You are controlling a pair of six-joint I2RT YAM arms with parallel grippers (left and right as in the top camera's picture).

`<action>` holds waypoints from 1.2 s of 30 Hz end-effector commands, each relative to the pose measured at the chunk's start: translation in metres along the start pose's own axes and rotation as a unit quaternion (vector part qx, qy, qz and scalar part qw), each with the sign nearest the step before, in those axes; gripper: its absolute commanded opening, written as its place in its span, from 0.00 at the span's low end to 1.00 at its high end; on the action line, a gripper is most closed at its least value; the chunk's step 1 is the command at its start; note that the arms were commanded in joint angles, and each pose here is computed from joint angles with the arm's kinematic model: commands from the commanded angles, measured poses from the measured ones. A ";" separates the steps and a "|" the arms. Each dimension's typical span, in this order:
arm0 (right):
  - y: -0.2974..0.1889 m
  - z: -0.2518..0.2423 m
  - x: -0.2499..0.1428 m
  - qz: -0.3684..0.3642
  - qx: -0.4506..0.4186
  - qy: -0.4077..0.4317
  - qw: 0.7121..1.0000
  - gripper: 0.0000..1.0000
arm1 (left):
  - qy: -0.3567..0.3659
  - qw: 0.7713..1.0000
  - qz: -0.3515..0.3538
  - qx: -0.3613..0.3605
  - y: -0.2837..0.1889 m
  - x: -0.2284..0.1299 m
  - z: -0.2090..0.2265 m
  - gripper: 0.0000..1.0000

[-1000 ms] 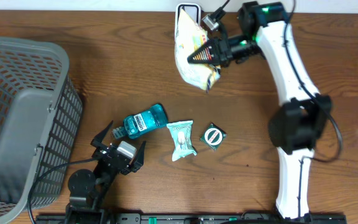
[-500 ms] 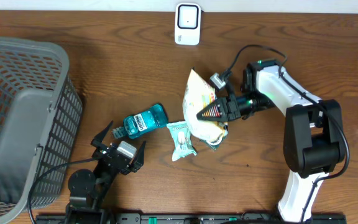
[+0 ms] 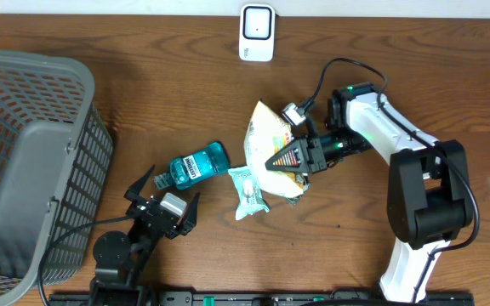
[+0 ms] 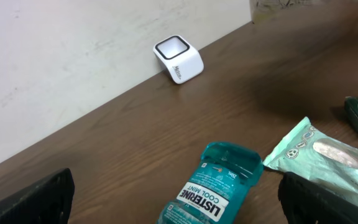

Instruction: Scan the item barcode

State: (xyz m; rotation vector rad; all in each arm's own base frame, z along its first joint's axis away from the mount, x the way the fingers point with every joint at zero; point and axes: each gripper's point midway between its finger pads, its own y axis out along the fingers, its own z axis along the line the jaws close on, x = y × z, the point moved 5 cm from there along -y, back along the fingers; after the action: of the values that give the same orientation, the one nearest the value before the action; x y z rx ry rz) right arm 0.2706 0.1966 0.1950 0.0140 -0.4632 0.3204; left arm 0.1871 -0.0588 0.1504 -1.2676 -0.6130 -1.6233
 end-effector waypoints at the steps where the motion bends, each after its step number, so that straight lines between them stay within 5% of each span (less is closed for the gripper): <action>1: 0.003 0.012 0.004 -0.008 0.005 -0.101 0.995 0.01 | -0.005 1.000 0.015 -0.020 0.002 -0.013 -0.008 0.98; 11: 0.002 0.011 0.004 -0.009 0.003 -0.138 0.990 0.01 | -0.005 1.000 0.015 -0.020 0.002 -0.013 -0.008 0.98; 14: -0.006 0.005 0.004 -0.003 -0.009 -0.152 0.988 0.18 | -0.005 1.000 0.015 -0.020 0.002 -0.013 -0.008 0.98; 17: -0.018 0.004 0.009 -0.016 -0.021 -0.112 0.993 0.01 | -0.005 1.000 0.015 -0.020 0.002 -0.013 -0.008 0.98; 24: -0.049 -0.006 0.029 0.078 -0.137 -0.089 0.984 0.01 | -0.005 1.000 0.015 -0.020 0.002 -0.013 -0.008 0.98; 27: -0.067 -0.044 0.036 0.139 -0.321 0.015 0.937 0.01 | -0.005 1.000 0.015 -0.020 0.002 -0.013 -0.008 0.98; 31: -0.118 -0.092 0.058 0.071 -0.617 0.126 0.774 0.01 | -0.005 1.000 0.015 -0.020 0.002 -0.013 -0.008 0.98; 33: -0.123 -0.095 0.068 0.048 -0.644 0.117 0.755 0.01 | -0.005 1.000 0.015 -0.020 0.002 -0.013 -0.008 0.98; 36: -0.119 -0.095 0.082 0.011 -0.635 0.114 0.764 0.01 | -0.005 1.000 0.015 -0.020 0.002 -0.013 -0.008 0.98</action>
State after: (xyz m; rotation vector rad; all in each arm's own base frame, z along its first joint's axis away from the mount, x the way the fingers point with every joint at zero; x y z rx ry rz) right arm 0.4013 0.1312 0.1371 -1.2015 -0.4875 0.2032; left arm 0.1871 -0.0588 0.1504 -1.2676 -0.6130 -1.6233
